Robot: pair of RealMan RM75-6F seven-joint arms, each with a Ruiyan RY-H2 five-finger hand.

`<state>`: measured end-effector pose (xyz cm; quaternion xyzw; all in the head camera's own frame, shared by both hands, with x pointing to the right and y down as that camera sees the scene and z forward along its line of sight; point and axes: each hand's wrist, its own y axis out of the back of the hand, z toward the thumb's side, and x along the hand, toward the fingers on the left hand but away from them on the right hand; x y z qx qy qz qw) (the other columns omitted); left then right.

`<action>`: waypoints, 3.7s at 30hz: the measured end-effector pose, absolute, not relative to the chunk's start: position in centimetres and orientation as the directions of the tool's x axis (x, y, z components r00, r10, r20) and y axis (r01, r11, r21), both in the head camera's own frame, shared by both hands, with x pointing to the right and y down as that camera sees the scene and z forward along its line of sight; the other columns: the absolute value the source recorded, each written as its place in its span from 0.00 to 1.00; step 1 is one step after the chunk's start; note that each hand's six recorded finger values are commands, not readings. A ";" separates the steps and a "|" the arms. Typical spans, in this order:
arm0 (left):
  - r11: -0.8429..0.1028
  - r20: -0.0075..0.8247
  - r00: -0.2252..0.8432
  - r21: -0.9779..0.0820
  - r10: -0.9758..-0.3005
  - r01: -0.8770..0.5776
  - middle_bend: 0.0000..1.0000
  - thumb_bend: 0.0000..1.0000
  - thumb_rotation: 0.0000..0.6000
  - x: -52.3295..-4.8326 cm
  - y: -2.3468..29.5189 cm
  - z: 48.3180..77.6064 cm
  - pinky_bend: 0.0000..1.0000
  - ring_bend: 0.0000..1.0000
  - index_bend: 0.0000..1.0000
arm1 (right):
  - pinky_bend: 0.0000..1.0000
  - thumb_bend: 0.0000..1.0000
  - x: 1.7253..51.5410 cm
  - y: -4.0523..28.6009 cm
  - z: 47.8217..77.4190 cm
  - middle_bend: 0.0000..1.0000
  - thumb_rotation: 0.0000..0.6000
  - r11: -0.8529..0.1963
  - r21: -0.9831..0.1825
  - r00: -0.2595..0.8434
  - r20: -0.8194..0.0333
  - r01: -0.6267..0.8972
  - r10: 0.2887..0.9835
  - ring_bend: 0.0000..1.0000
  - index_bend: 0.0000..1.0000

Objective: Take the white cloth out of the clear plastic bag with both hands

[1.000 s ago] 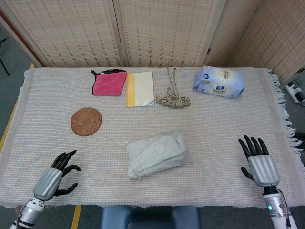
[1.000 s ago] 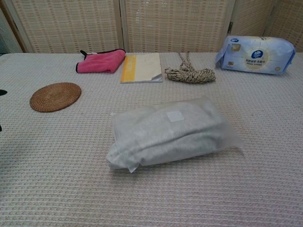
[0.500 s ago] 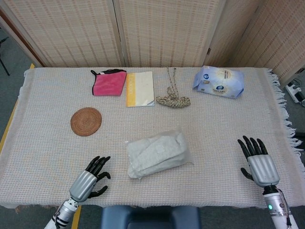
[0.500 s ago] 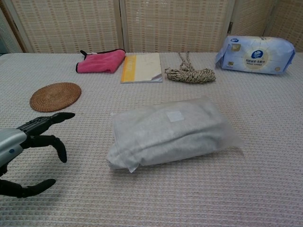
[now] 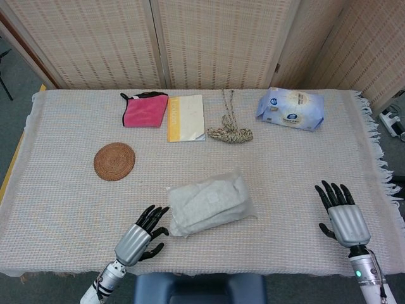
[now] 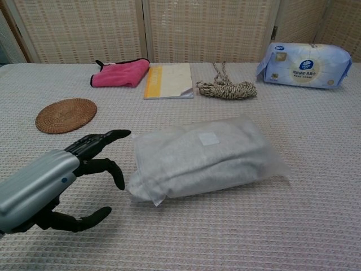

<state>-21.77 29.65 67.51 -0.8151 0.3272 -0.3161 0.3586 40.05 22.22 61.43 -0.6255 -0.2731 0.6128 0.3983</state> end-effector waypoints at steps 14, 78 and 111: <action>-0.502 0.256 0.574 -0.803 -0.778 -0.323 0.03 0.34 1.00 -19.5 28.3 68.9 0.00 0.00 0.48 | 0.00 0.18 40.1 22.2 61.3 0.00 1.00 -0.539 -0.832 0.102 -0.552 -0.135 0.827 0.00 0.00; -0.499 0.236 0.578 -0.792 -0.781 -0.352 0.11 0.51 1.00 -19.5 28.3 70.0 0.00 0.00 0.77 | 0.00 0.23 37.9 22.6 63.1 0.00 1.00 -0.526 -0.846 0.210 -0.532 -0.089 0.820 0.00 0.17; -0.495 0.226 0.581 -0.791 -0.782 -0.360 0.11 0.50 1.00 -18.8 27.7 69.7 0.00 0.00 0.78 | 0.00 0.31 28.5 25.8 71.9 0.01 1.00 -0.463 -0.829 0.339 -0.358 0.313 0.870 0.00 0.42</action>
